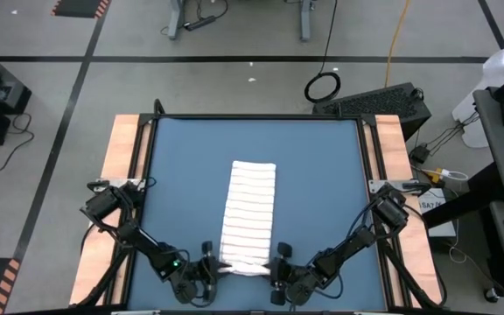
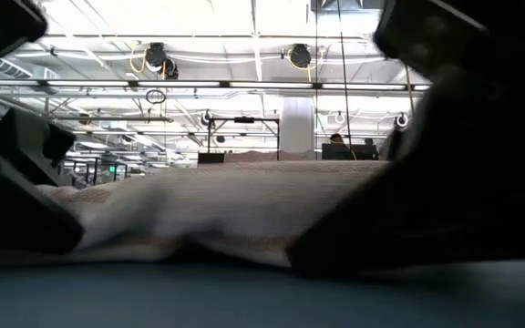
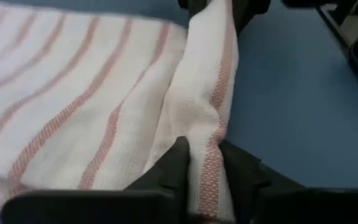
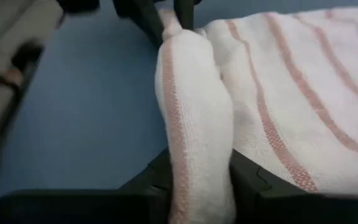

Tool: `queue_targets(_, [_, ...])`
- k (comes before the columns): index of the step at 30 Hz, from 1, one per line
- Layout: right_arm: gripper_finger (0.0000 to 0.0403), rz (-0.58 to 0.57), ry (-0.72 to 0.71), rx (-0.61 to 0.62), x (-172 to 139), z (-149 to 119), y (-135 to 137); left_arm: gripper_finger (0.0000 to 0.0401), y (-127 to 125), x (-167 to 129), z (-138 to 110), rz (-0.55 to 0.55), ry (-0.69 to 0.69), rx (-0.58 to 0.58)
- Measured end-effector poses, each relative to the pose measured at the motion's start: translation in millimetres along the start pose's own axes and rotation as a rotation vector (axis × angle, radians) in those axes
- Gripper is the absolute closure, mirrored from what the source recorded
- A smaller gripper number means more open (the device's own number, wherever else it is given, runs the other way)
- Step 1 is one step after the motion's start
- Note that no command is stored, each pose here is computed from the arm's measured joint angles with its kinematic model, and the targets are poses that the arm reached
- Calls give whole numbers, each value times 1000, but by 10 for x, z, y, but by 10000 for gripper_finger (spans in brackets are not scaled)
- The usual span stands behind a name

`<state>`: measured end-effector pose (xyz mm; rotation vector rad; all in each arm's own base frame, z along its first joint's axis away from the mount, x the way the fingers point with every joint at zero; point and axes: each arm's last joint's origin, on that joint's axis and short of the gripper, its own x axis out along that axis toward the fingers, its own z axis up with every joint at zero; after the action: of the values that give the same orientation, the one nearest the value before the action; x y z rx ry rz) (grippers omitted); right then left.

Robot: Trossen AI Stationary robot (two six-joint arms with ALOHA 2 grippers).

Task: Roll towel
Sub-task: Roll the white towel

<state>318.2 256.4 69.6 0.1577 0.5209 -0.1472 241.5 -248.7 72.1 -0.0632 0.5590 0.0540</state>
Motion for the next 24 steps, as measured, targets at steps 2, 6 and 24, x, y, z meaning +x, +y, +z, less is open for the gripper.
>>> queue_targets(2, [302, -27, -12, -90, -87, -4, 33, 339, 13, -9, 45, -26, 25, -62])
queue_targets(6, [264, -54, -75, -222, -283, 35, 149, 348, 43, -43, 142, -73, 77, -162])
queue_targets(24, [209, -10, -219, -265, -209, 21, 265, 350, 278, 42, 312, -58, 227, -458])
